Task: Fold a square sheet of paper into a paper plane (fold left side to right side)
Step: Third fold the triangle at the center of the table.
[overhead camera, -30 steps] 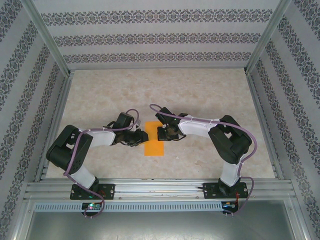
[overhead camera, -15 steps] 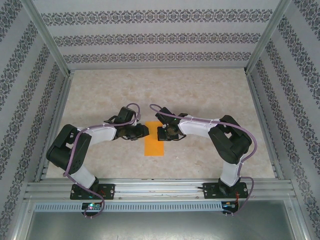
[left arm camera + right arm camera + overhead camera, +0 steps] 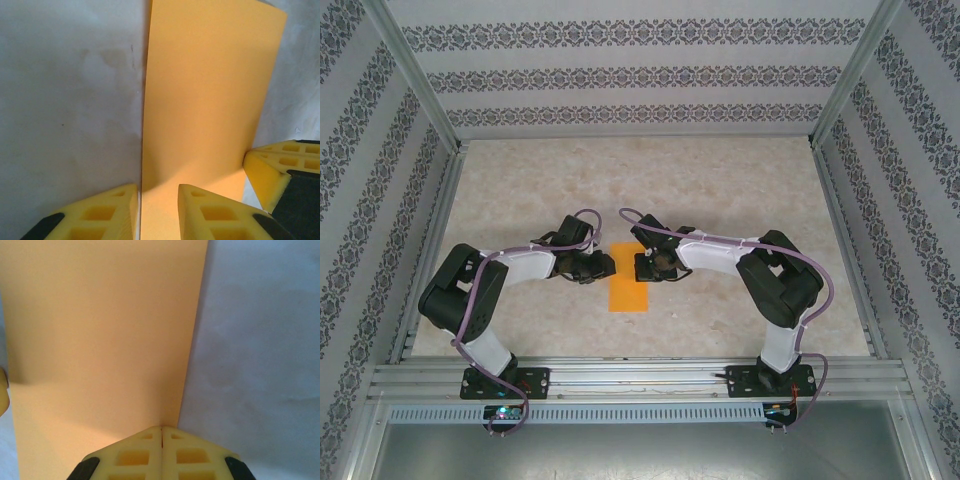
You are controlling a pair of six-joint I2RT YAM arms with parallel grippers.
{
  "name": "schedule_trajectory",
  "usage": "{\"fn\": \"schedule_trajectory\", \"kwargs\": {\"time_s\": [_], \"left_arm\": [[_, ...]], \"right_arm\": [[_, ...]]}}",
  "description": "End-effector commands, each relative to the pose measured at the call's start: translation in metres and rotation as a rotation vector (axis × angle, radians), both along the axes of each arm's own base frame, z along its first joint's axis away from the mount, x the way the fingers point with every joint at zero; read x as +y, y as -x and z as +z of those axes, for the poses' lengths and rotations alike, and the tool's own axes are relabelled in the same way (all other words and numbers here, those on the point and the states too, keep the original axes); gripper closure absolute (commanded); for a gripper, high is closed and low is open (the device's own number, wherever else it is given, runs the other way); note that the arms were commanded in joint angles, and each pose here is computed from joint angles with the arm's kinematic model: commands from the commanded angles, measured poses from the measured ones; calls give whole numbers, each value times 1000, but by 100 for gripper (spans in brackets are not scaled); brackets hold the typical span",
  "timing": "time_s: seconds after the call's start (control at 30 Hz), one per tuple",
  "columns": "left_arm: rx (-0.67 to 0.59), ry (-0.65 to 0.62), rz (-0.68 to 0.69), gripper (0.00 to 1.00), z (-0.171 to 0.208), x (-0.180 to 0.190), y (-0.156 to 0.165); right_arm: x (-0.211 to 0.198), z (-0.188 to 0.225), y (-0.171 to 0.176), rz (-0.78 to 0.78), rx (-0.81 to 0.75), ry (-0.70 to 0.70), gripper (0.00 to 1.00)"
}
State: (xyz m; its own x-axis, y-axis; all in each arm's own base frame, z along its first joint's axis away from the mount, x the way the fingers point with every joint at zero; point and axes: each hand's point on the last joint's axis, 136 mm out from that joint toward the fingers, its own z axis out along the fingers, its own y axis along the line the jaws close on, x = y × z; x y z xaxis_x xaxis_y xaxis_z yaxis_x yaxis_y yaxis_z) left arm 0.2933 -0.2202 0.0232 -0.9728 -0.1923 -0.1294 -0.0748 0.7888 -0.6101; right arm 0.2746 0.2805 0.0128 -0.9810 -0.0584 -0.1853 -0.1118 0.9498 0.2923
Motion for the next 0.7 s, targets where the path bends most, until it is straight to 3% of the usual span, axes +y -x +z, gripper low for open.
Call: {"fn": "schedule_trajectory", "kwargs": {"time_s": [0.0, 0.67], "left_arm": [[47, 47, -49, 75, -2, -11, 12], [30, 109, -31, 70, 15, -17, 13]], "right_arm": [[-32, -36, 20, 2, 81, 166, 100], [-32, -36, 20, 1, 84, 162, 100]]}}
